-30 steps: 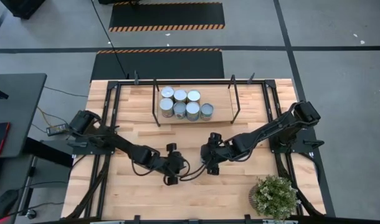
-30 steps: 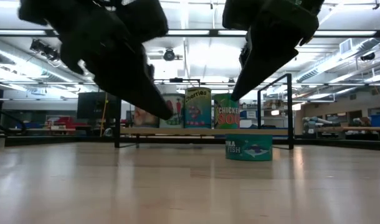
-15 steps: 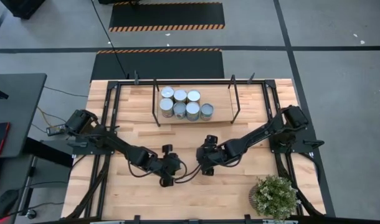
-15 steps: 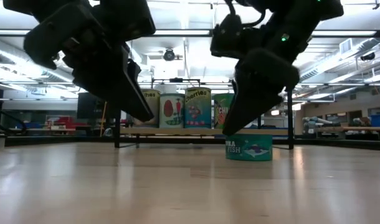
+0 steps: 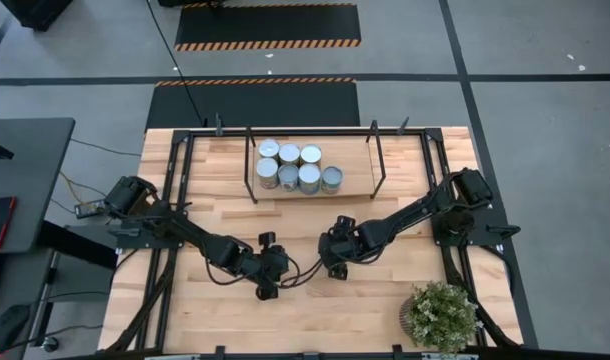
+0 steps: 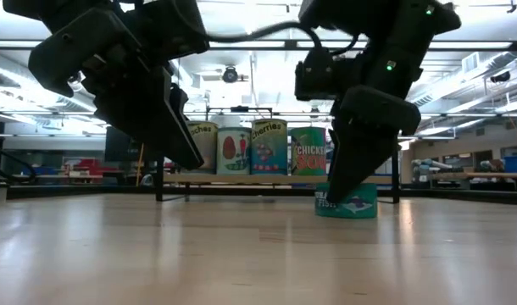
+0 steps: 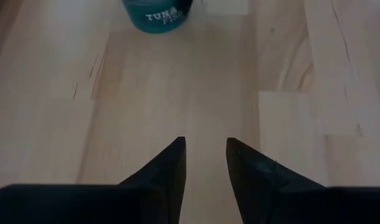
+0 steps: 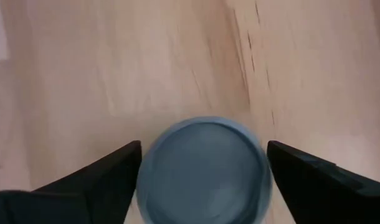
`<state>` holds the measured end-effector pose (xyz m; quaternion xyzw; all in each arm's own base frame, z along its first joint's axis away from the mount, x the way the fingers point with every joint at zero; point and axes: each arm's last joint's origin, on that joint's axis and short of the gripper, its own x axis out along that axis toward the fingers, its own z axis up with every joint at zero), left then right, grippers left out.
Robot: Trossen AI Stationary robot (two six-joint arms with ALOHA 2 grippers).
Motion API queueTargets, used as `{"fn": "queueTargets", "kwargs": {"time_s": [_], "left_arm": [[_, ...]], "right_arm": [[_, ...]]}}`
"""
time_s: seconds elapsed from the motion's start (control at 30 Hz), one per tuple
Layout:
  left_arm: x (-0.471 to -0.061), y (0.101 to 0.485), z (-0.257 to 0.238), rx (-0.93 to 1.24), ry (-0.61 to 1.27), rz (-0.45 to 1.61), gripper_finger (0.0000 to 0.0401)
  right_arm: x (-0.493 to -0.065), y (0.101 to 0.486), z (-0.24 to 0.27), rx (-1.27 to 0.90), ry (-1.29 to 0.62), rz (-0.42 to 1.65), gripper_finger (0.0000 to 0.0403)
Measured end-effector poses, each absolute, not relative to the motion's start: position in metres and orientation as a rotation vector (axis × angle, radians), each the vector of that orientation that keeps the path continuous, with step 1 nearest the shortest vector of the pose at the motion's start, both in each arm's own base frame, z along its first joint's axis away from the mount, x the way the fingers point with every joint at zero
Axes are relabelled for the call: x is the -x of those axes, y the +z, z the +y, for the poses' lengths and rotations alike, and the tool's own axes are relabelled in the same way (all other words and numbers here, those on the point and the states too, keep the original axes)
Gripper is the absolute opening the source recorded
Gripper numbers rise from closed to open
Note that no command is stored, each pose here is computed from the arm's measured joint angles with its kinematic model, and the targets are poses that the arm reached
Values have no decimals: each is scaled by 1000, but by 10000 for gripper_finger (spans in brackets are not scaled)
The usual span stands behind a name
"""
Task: Pick and place cans onto a shelf
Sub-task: Put the canned tuna on the shelf
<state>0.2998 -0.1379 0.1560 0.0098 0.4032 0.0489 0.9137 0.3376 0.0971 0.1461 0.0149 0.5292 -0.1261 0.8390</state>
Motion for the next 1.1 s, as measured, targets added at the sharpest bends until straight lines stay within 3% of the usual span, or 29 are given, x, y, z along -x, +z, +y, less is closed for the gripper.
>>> {"fn": "queueTargets", "kwargs": {"time_s": [0.3,0.77,1.1], "left_arm": [[-300,156,-138,-16,103,834,121],[-300,156,-137,2,102,835,121],[-300,156,-137,-6,99,835,121]], "right_arm": [[-339,146,79,-65,-180,1198,295],[-301,223,33,241,-85,1207,305],[-291,229,-29,258,-143,1283,305]]}}
